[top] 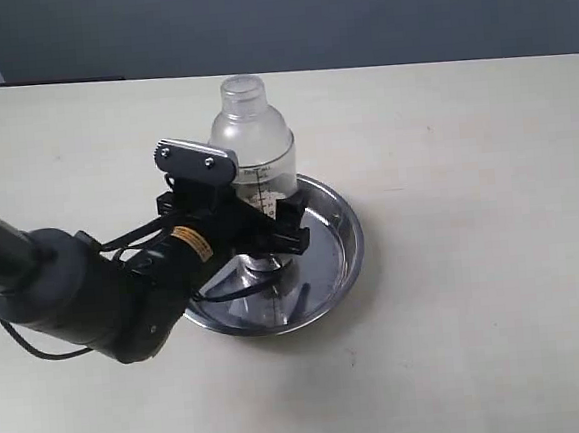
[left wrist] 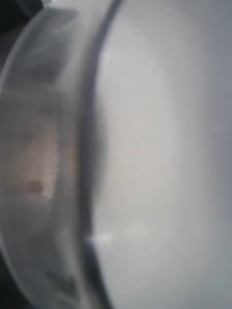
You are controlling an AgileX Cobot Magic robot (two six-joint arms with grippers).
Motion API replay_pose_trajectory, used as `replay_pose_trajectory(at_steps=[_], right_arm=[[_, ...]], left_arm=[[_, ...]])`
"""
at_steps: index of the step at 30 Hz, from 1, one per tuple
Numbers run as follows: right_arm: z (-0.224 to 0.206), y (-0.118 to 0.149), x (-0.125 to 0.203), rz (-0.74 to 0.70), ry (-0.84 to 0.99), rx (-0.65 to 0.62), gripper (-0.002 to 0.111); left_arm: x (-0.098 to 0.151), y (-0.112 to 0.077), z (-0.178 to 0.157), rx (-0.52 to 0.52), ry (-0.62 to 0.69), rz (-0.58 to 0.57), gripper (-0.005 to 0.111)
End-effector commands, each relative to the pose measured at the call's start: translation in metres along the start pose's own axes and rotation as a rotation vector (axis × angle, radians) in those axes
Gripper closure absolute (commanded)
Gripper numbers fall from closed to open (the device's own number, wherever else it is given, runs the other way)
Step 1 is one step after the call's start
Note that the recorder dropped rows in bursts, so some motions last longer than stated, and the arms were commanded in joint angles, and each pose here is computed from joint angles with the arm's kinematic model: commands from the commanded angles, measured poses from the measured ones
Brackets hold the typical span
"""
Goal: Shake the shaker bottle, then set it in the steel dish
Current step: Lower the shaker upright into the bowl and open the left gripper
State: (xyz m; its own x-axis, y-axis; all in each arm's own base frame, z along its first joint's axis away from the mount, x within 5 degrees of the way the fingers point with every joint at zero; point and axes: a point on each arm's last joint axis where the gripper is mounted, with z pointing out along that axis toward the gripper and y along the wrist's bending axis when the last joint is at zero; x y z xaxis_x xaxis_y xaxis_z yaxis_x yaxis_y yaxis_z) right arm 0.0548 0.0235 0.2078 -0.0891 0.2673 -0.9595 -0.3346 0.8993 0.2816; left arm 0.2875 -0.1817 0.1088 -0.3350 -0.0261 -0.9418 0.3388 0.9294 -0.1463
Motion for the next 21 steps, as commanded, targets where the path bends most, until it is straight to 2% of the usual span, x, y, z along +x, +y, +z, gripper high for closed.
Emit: replay_pose_trajectory(at_steps=[1,2,4,6,9,14,21], right_arm=[[0.000,0.000,0.000,-0.010,-0.004,0.003,0.109],[0.000,0.000,0.000,-0.010,-0.004,0.003,0.109],[0.000,0.000,0.000,-0.010,-0.004,0.003,0.109],[0.000,0.000,0.000,-0.010,-0.004,0.003,0.109],[0.000,0.000,0.000,-0.010,-0.004,0.003,0.109],[0.000,0.000,0.000,-0.010,-0.004,0.003,0.109],[0.000,-0.001,0.000,-0.003,-0.008,0.007,0.109]], left_arm=[[-0.008,0.001,-0.002,-0.026,-0.006,-0.076,0.065],[-0.007,0.002,-0.002,-0.031,0.007,-0.077,0.046],[-0.005,0.002,-0.003,-0.036,0.027,-0.076,0.020],[-0.007,-0.001,-0.005,-0.006,0.075,-0.057,0.008],[-0.014,-0.007,-0.011,0.037,0.124,-0.037,0.008],[-0.026,-0.009,-0.020,0.048,0.160,-0.031,0.008],[-0.041,-0.009,-0.057,0.062,0.256,-0.042,0.001]])
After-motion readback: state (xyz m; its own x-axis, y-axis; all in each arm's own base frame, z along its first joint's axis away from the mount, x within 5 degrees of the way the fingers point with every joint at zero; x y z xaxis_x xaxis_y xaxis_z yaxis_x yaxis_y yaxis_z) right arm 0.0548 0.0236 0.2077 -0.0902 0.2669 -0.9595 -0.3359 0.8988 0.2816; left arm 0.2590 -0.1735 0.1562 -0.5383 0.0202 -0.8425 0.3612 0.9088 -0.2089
